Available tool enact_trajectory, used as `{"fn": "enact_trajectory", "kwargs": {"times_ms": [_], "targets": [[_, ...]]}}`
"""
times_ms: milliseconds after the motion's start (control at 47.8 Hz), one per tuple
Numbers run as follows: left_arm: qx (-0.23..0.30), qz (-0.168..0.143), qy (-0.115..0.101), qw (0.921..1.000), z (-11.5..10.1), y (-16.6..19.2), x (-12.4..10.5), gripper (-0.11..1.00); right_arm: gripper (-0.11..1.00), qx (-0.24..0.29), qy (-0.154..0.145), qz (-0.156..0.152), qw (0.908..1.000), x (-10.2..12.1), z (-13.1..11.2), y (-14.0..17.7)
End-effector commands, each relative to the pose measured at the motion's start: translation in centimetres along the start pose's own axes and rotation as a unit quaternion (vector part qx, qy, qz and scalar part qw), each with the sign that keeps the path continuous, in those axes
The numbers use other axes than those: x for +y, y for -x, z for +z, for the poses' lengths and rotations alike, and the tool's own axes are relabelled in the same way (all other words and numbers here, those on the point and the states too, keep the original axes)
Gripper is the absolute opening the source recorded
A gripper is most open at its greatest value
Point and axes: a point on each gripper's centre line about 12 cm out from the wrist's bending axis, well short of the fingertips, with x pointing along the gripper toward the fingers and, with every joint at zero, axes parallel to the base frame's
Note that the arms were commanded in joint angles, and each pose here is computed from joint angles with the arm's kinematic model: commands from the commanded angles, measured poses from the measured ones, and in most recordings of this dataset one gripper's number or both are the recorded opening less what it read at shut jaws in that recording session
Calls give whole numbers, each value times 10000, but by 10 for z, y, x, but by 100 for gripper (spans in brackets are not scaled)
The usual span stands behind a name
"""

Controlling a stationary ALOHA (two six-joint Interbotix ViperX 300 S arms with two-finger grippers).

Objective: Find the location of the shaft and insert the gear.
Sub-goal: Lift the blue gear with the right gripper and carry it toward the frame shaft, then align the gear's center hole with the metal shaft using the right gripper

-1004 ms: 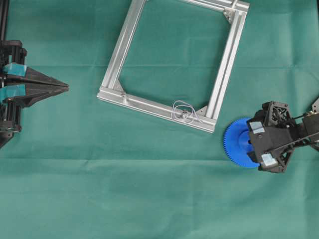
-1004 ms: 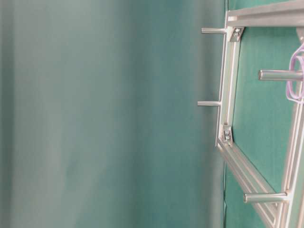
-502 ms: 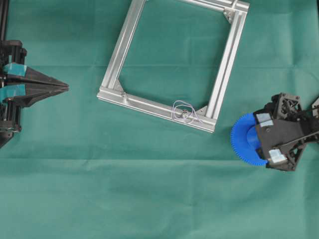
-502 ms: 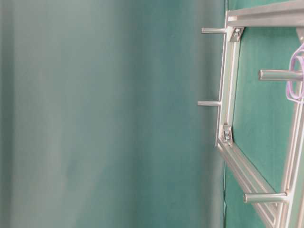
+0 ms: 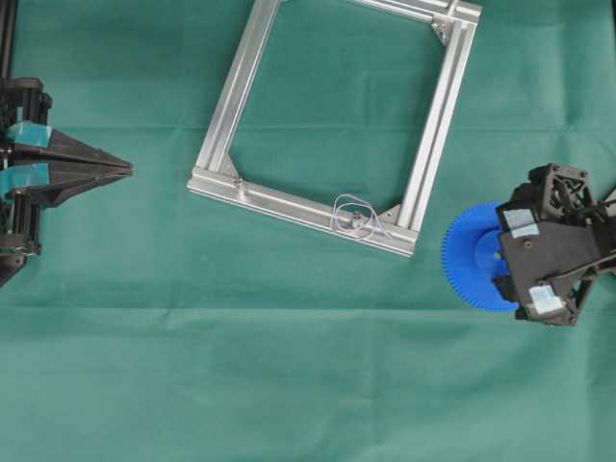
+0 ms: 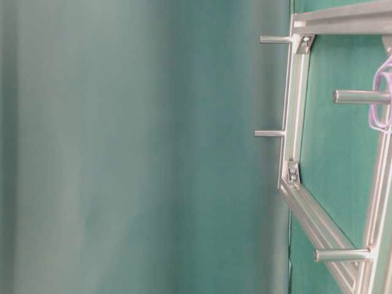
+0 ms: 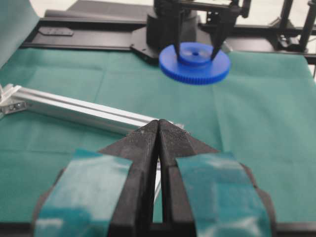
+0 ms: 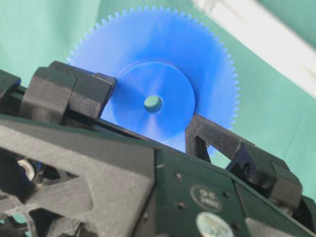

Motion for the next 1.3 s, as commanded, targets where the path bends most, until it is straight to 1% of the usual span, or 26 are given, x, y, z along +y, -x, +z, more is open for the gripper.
{"fn": "enact_trajectory", "kwargs": {"times_ms": [0,167,293,418,523,732,879,983,1276], "targets": [[-84,18,24,10000,8,-3,1,1,69,-309,6,173,9994,8,15,10],[-84,18,24,10000,8,-3,1,1,69,-419,92,123,9990,14,30,8],[-54,17,24,10000,7,-3,1,1,69,-503,131,64,9986,20,46,8],[0,17,47,10000,6,-3,1,1,69,-525,121,-41,9985,23,62,4],[7,17,116,9999,5,-3,1,1,69,-574,49,-117,9983,22,77,1],[61,17,154,9999,4,-3,1,1,69,-629,-199,-211,9976,15,104,-5],[168,17,154,9997,1,-3,1,1,68,-702,-365,-306,9964,5,123,-8],[207,17,154,9997,0,-3,1,1,69,-735,-428,-382,9956,-1,133,-13],[214,17,154,9996,0,-3,1,1,69,-662,-582,-525,9947,-15,147,-35]]}}
